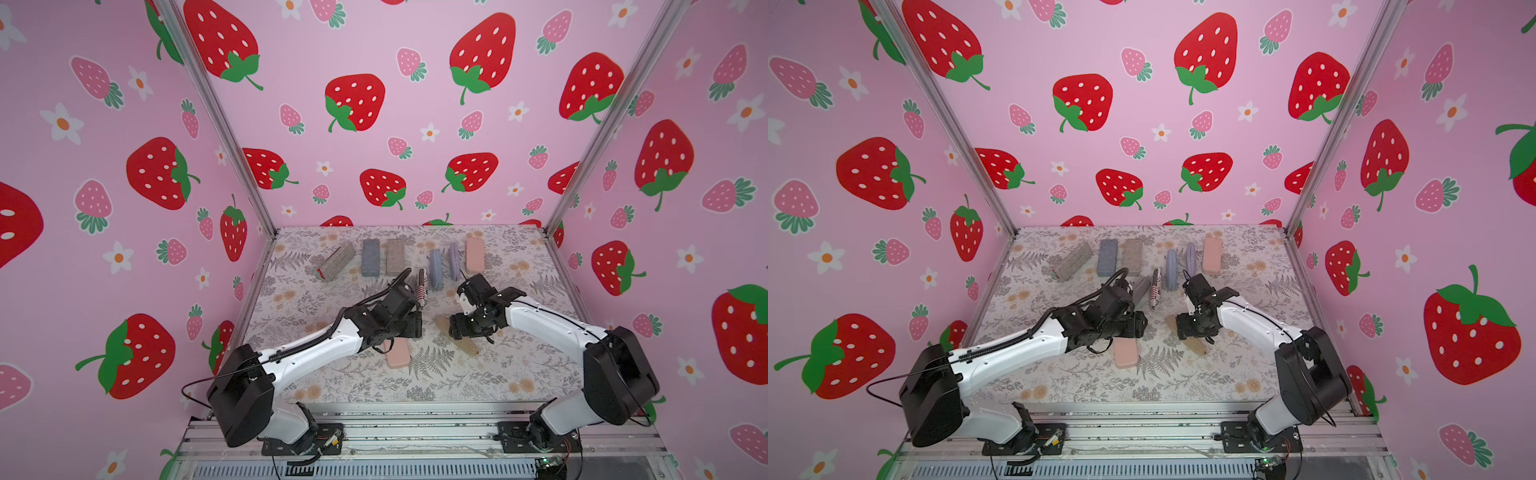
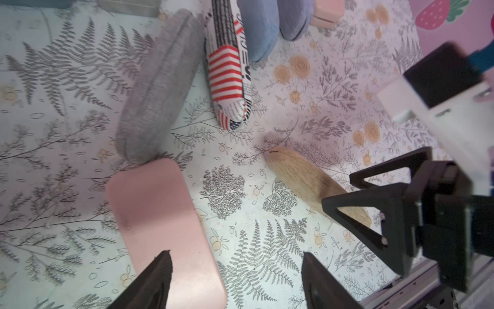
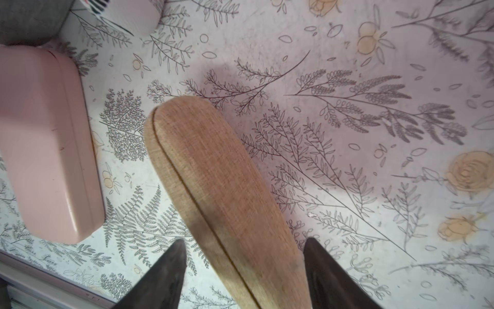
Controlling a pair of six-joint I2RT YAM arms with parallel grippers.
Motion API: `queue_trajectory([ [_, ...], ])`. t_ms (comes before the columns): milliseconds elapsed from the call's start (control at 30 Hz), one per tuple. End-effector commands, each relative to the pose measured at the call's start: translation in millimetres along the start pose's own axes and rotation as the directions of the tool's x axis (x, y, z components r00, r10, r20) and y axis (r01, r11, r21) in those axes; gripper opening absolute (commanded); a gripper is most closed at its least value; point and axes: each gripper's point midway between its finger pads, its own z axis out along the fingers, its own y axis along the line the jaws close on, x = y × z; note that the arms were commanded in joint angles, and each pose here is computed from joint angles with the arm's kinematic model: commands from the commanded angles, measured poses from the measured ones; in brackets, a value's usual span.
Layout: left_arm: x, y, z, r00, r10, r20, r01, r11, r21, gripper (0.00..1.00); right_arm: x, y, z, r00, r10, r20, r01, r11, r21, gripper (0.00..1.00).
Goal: Close the glasses case
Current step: Move the glasses case to the center of the board.
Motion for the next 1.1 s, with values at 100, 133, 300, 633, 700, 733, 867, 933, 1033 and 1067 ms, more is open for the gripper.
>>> queue_trajectory([
  [100,-4,48,-24,0.996,-0.078,0.049,0.081,0.994,-0.069,0.78,-2,0,12,0.998,-0.031,-0.054,0.033,0.999,0.037,0.65],
  [133,-5,55,-28,0.994,-0.09,0.057,0.095,0.993,-0.075,0.78,-2,-1,15,0.998,-0.03,-0.058,0.032,0.998,0.045,0.63],
  [300,-7,80,-38,0.988,-0.135,0.078,0.142,0.985,-0.093,0.78,-7,-4,22,0.997,-0.012,-0.071,0.018,0.997,0.079,0.4],
  [633,-17,115,-54,0.974,-0.197,0.112,0.21,0.97,-0.125,0.79,-44,-15,22,0.998,0.059,-0.022,-0.054,0.981,0.187,0.32],
  [700,-20,123,-58,0.971,-0.209,0.117,0.224,0.965,-0.135,0.79,-56,-17,24,0.997,0.078,-0.012,-0.074,0.976,0.206,0.32],
  [733,-21,127,-59,0.969,-0.217,0.119,0.232,0.963,-0.138,0.79,-65,-18,25,0.996,0.089,0.0,-0.087,0.974,0.211,0.32],
  [867,-26,142,-62,0.961,-0.247,0.125,0.265,0.952,-0.154,0.81,-83,-26,30,0.991,0.137,0.002,-0.133,0.961,0.241,0.34],
  [933,-29,151,-62,0.956,-0.265,0.126,0.284,0.945,-0.162,0.82,-94,-28,32,0.988,0.155,0.009,-0.152,0.957,0.246,0.34],
  [1033,-32,162,-61,0.951,-0.284,0.126,0.304,0.936,-0.18,0.82,-105,-30,33,0.985,0.169,0.014,-0.168,0.954,0.249,0.35],
  [1067,-33,166,-61,0.949,-0.291,0.125,0.31,0.933,-0.183,0.83,-108,-30,33,0.985,0.172,0.016,-0.17,0.953,0.249,0.35],
])
